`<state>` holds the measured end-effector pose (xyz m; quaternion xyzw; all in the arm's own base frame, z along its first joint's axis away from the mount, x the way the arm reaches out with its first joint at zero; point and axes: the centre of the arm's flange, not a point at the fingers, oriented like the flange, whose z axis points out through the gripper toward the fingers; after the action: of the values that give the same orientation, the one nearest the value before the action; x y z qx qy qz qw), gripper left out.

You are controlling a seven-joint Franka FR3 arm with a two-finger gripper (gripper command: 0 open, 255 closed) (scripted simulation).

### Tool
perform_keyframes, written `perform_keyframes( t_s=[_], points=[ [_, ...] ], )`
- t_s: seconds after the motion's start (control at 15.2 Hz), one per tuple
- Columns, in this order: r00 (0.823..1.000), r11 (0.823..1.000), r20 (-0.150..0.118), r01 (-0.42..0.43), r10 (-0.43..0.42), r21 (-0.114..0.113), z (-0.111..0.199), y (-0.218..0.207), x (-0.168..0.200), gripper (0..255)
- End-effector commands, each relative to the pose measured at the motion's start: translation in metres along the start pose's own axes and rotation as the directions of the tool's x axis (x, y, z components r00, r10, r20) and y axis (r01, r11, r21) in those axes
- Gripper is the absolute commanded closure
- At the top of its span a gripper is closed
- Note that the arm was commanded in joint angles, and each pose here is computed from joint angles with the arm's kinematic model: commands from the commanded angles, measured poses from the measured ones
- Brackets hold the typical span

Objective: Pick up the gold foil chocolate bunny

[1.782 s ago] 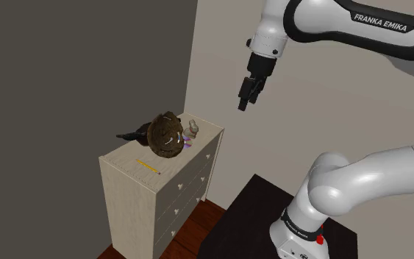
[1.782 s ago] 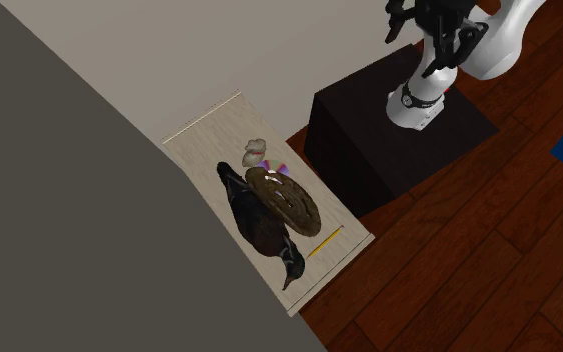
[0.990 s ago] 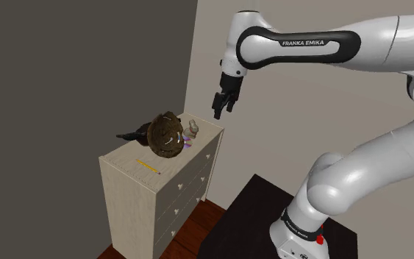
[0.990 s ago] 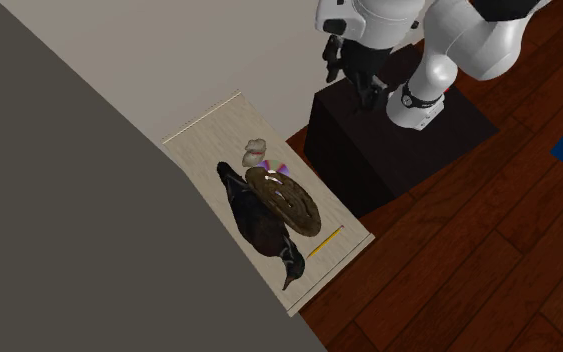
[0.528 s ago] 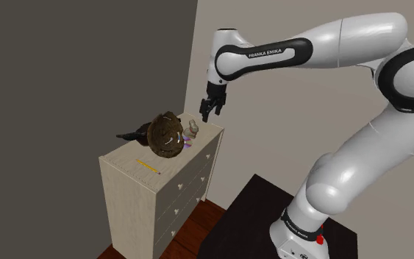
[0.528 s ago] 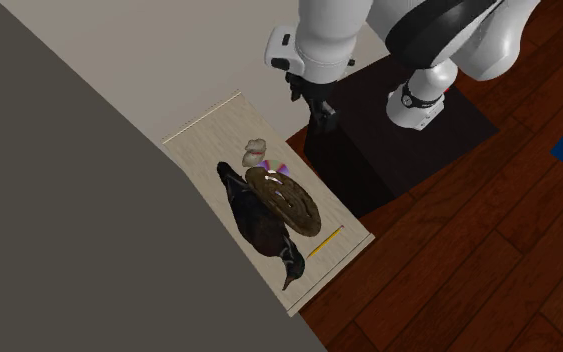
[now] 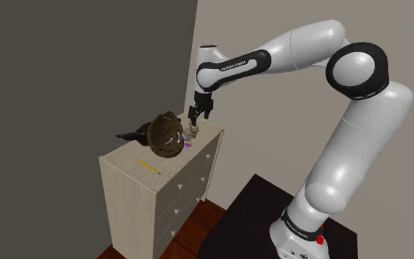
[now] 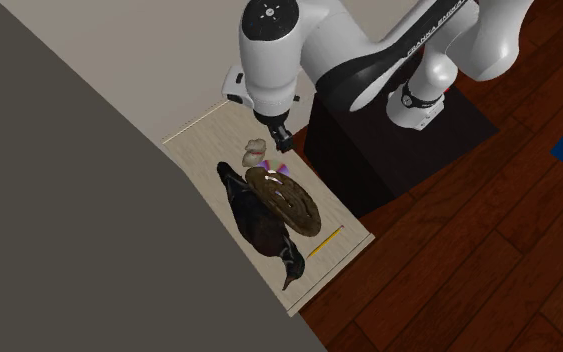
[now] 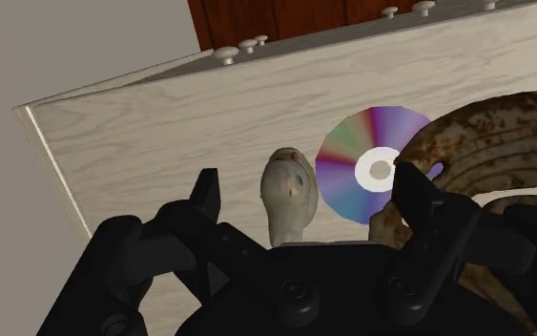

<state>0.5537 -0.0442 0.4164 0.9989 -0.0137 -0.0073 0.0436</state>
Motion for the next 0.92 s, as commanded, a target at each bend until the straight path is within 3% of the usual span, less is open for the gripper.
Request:
perform_keyframes(
  t_s=[0.0, 0.66, 0.73, 0.86],
  points=[
    [1.000, 1.000, 0.003, -0.006, 0.006, -0.007, 0.019, 0.008, 0.021, 0],
    [1.000, 1.000, 0.004, -0.007, 0.007, -0.008, 0.061, 0.005, 0.024, 0],
    [1.000, 1.000, 0.004, -0.007, 0.007, -0.008, 0.061, 0.005, 0.025, 255],
    [1.000, 1.000, 0.004, -0.007, 0.007, -0.008, 0.061, 0.005, 0.024, 255]
  ],
)
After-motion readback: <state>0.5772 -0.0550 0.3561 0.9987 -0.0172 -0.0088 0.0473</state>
